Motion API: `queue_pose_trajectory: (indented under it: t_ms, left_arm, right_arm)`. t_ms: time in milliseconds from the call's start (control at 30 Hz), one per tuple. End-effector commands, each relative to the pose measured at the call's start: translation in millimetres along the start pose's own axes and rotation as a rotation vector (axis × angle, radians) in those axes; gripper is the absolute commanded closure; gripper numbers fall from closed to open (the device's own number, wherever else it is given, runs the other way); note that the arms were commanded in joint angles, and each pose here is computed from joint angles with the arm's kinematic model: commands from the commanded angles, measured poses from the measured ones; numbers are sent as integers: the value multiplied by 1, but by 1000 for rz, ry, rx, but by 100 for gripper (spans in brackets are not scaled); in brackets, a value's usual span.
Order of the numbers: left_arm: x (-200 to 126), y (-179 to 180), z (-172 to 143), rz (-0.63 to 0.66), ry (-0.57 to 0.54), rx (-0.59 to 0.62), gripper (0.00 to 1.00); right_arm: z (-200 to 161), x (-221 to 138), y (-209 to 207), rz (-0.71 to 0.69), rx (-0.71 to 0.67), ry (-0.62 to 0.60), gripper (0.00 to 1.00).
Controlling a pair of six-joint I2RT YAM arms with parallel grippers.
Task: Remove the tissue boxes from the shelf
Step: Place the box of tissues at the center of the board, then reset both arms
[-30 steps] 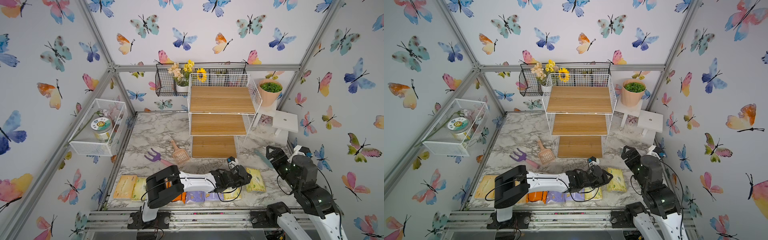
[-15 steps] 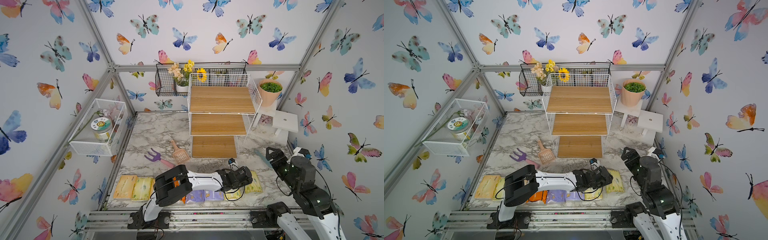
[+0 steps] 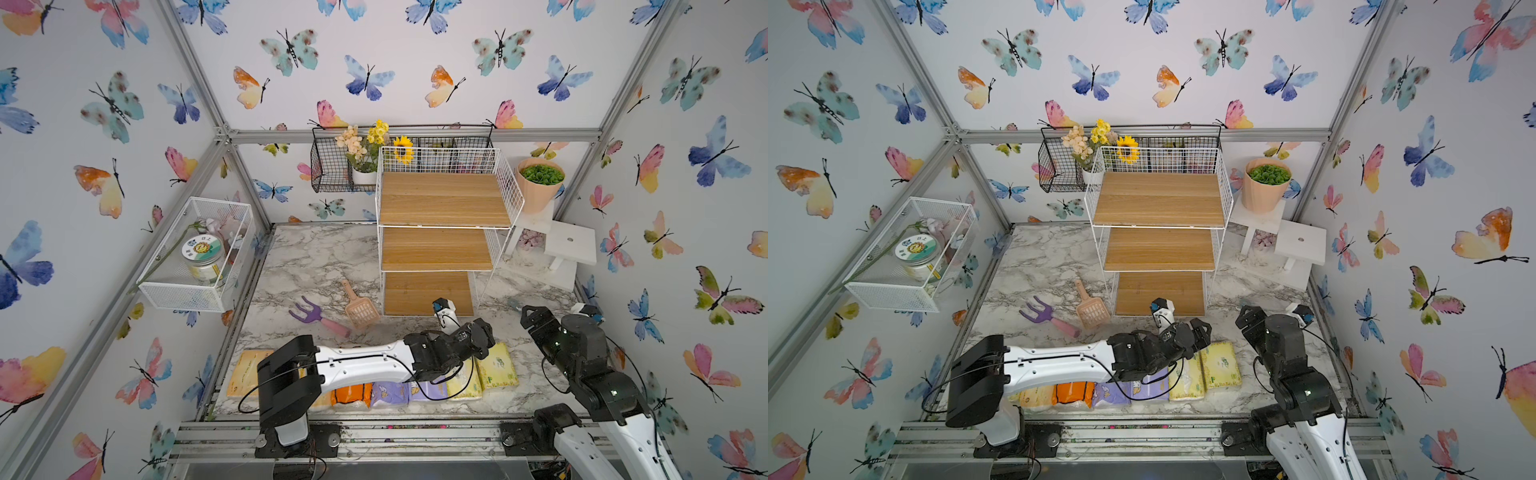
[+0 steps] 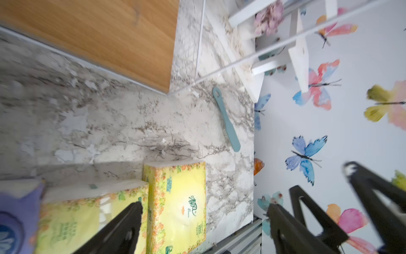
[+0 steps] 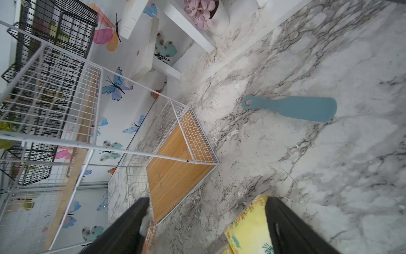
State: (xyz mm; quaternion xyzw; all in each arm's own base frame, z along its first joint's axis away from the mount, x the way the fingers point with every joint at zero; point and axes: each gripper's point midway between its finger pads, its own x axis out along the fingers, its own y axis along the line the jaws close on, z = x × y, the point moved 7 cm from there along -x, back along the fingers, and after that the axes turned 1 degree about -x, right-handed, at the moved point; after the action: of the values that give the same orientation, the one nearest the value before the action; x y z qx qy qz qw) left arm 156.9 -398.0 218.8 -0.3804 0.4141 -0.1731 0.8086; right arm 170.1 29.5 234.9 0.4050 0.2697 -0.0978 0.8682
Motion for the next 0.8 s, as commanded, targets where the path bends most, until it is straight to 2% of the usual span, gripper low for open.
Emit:
queue_pose_trajectory:
  t_ms: [0, 167, 400, 500, 633, 767]
  left_arm:
    - [-20, 24, 28, 114, -188, 97, 4]
    - [-49, 67, 73, 260, -327, 142, 3]
    - [-90, 143, 124, 433, -461, 94, 3]
    - [-105, 166, 147, 468, -529, 54, 2]
    - [-126, 186, 189, 523, -642, 72, 1]
    - [-143, 214, 226, 585, -710, 123, 1]
  right_arm:
    - [-1, 16, -7, -37, -10, -44, 12]
    - [2, 40, -15, -95, -78, -136, 13]
    - [14, 72, -16, -212, -263, -276, 7]
    - [17, 89, -10, -217, -359, -286, 6]
    - [29, 111, -10, -267, -452, -294, 5]
    - [42, 135, -24, -281, -510, -301, 4]
